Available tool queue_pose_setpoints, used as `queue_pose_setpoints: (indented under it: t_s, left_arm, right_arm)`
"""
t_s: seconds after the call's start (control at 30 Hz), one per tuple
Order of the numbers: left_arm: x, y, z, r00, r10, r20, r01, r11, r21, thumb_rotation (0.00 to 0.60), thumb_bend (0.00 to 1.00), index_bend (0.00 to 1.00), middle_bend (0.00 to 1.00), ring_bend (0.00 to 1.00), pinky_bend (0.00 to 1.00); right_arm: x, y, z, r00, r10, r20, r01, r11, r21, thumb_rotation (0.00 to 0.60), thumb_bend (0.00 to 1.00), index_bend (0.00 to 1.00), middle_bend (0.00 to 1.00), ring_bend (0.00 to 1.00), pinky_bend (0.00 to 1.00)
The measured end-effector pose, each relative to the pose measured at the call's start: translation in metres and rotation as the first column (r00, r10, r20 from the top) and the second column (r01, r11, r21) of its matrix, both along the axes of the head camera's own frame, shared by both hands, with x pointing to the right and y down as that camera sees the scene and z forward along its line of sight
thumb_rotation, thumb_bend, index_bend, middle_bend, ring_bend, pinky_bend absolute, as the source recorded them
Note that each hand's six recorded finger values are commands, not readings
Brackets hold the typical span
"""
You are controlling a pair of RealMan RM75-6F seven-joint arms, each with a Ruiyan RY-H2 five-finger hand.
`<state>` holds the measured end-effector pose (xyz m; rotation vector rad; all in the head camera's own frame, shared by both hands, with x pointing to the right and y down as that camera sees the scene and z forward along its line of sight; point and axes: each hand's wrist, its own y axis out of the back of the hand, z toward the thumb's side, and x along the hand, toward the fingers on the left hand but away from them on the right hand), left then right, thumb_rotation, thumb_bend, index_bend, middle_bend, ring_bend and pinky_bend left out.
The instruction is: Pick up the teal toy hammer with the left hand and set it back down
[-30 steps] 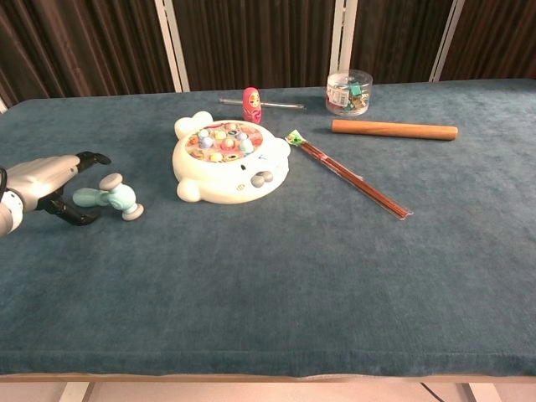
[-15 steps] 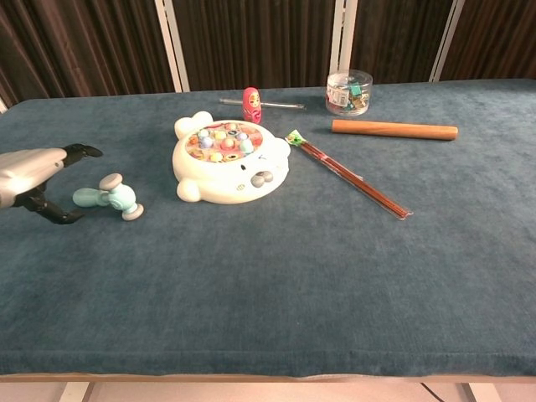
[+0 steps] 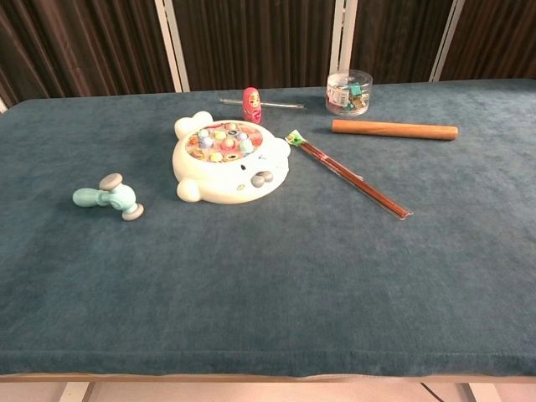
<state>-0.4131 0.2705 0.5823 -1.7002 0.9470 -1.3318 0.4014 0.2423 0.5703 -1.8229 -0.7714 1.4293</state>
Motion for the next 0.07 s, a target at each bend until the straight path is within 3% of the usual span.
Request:
queue_pose_setpoints:
  t_s: [0.07]
  left_arm:
    - [-0.0052, 0.0055, -0.008, 1.0, -0.004, -0.02, 0.004, 1.0, 0.025, 0.6, 0.38, 0.01, 0.0, 0.0, 0.0]
  right_arm:
    - [0.0009, 0.0009, -0.0005, 1.0, -0.001, -0.006, 0.001, 1.0, 0.004, 0.6, 0.27, 0.0, 0.0, 0.0, 0.0]
